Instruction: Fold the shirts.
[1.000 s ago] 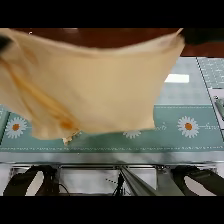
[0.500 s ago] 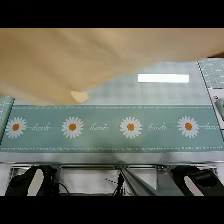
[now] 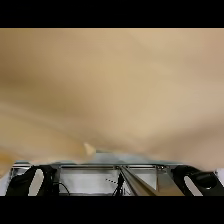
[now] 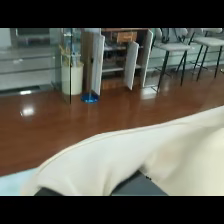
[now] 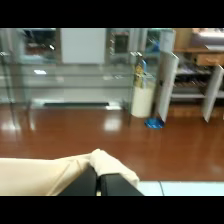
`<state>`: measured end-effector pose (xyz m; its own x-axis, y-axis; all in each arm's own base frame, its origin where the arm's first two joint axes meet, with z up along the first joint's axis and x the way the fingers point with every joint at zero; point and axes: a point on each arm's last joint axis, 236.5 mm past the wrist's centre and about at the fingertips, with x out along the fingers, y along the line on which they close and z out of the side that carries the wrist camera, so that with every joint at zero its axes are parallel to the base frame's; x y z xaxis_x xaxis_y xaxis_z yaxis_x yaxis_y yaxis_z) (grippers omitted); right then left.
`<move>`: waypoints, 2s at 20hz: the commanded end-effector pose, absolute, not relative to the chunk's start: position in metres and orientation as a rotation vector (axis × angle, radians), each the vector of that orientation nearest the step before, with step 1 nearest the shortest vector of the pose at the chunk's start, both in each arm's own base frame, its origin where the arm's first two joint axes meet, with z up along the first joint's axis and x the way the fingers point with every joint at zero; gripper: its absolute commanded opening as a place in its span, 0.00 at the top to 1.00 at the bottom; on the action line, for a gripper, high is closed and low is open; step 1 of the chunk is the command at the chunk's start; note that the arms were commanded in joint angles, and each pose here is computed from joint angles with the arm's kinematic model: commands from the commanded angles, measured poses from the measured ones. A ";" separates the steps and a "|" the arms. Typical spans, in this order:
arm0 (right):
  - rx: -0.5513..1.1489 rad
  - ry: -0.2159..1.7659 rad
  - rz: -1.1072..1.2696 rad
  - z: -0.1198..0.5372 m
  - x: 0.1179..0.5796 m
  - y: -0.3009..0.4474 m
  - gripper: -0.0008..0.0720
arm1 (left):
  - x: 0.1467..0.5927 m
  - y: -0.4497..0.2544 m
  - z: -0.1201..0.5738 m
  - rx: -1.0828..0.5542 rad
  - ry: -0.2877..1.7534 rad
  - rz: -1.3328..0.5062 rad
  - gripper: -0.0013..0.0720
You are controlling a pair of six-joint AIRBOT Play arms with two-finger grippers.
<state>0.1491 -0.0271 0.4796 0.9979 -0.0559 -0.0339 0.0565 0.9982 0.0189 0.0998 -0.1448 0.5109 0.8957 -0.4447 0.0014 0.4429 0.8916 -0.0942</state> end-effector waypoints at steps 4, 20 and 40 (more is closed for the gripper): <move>-0.121 0.638 -0.120 0.358 0.181 -0.036 0.95 | 0.130 -0.130 0.424 -0.164 0.444 -0.455 0.95; -0.218 0.878 0.002 0.145 0.522 0.039 0.95 | 0.414 -0.112 0.188 -0.378 0.692 -0.512 0.95; 0.093 1.301 0.269 0.022 0.490 0.033 0.42 | 0.430 -0.140 0.010 -0.487 1.233 -0.613 0.23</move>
